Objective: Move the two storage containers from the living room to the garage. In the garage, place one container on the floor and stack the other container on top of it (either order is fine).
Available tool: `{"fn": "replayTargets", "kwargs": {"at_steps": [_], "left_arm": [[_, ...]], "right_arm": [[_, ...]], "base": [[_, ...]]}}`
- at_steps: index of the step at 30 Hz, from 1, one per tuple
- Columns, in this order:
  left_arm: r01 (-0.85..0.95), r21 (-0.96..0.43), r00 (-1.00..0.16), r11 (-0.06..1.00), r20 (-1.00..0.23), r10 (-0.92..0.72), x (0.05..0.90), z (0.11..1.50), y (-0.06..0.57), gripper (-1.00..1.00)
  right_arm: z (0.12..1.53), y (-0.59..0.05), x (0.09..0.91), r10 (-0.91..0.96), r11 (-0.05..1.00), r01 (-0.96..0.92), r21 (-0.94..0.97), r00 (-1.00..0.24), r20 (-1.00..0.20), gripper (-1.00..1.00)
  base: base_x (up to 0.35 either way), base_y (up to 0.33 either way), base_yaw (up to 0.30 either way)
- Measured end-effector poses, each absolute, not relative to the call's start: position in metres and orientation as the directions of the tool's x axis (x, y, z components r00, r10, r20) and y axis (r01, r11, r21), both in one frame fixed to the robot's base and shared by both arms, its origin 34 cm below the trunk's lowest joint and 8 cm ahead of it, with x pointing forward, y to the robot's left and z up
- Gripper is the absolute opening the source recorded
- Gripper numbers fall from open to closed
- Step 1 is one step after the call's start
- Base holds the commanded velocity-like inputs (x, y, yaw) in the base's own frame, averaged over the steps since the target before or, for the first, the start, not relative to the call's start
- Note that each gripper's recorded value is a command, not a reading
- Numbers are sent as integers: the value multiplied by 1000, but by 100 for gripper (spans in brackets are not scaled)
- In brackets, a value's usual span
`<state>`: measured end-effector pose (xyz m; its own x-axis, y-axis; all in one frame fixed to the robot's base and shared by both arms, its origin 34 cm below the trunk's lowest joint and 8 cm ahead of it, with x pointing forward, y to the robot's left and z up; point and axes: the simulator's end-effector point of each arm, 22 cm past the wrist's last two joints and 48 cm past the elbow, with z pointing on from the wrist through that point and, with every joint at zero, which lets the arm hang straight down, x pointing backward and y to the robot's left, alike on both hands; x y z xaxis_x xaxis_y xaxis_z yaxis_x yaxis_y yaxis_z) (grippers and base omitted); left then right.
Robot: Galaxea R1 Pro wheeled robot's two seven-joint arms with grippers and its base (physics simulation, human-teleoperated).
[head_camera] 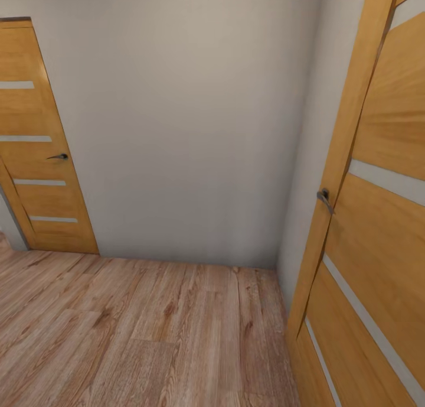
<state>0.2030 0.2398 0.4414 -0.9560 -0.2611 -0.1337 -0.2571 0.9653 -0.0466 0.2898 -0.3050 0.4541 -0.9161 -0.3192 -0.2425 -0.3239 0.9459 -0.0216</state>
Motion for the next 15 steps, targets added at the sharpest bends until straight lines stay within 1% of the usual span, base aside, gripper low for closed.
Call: {"fn": "replayTargets", "kwargs": {"at_steps": [15], "left_arm": [[-259, -47, -956, 965, -134, -262, 203, 441, 240, 100]], "right_arm": [[454, -303, 289, -319, 945, -325, -17, -916, -245, 100]], "base": [[0, 0, 0]]}}
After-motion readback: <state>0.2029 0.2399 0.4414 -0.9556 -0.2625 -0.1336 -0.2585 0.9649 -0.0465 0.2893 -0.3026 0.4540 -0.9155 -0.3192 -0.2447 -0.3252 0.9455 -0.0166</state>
